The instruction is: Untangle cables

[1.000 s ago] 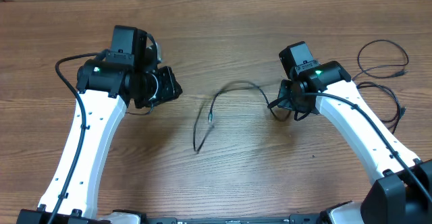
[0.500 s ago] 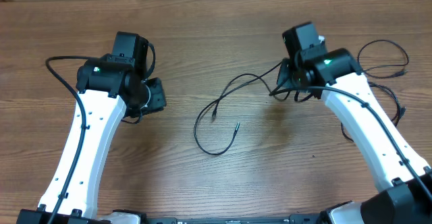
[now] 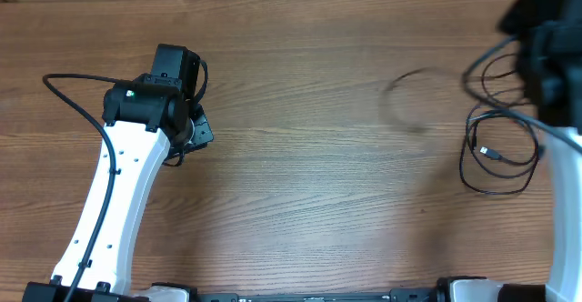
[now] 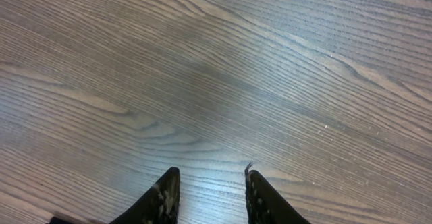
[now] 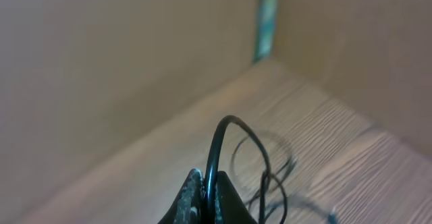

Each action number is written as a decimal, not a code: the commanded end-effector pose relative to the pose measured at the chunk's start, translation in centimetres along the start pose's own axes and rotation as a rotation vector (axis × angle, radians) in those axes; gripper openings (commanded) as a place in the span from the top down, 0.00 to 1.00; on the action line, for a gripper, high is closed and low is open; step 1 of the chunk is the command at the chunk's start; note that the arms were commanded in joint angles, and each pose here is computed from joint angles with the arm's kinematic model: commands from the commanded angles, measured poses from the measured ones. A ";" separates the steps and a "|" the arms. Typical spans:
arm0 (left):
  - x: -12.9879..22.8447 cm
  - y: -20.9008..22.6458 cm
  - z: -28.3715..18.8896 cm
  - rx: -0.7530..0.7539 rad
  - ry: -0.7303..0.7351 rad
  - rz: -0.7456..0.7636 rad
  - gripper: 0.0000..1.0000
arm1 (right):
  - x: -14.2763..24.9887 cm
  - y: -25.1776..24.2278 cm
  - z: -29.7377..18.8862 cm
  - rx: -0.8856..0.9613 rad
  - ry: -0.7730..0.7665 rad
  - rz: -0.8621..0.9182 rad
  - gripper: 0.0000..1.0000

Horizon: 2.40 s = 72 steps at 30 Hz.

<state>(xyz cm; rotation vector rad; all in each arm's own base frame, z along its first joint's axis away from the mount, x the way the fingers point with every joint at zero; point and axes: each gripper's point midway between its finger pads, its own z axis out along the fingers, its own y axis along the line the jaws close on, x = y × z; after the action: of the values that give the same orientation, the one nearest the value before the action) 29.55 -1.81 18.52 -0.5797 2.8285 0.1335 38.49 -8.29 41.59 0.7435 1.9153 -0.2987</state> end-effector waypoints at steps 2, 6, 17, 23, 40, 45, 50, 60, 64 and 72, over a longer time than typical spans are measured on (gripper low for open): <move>-0.4 0.4 -0.4 -0.014 -0.030 -0.021 0.68 | -3.8 -3.9 0.0 0.020 -0.066 0.066 0.96; -0.5 0.3 -0.4 -0.010 -0.034 -0.023 0.68 | -2.9 -6.2 1.8 0.039 0.004 0.087 0.96; -1.0 0.0 -0.5 0.005 -0.053 -0.027 0.66 | 7.4 -11.9 8.2 0.202 0.411 0.070 0.96; -1.0 0.0 -0.5 0.005 -0.052 -0.026 0.66 | 11.9 -12.9 11.2 0.229 0.556 0.073 0.96; -3.9 -1.7 -1.0 0.070 -0.170 0.021 0.51 | 16.1 1.7 5.9 -0.697 0.797 -0.120 0.00; -5.4 -2.4 -2.1 0.093 -0.237 0.118 0.29 | 19.4 4.8 3.0 -0.720 0.874 -0.305 0.00; -3.4 -1.6 -2.0 0.077 -0.145 0.179 0.23 | 21.9 5.4 2.0 -0.524 0.912 -0.419 0.00; 4.0 3.9 -2.0 0.010 0.228 0.113 0.06 | 24.2 6.0 -1.3 -0.407 0.957 -0.481 0.00; 4.2 4.5 -2.9 0.041 0.156 0.093 0.05 | 23.8 5.1 -2.5 -0.419 0.878 -0.444 0.00; 4.3 5.4 -5.9 0.172 -0.253 0.075 0.00 | 23.1 3.1 -5.3 -0.546 0.599 -0.355 0.00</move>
<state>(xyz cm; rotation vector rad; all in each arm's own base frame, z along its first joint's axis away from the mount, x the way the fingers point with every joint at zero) 23.70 0.52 22.07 -0.4553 2.7308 -0.0070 31.49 5.69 22.63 0.1066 2.6595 0.2647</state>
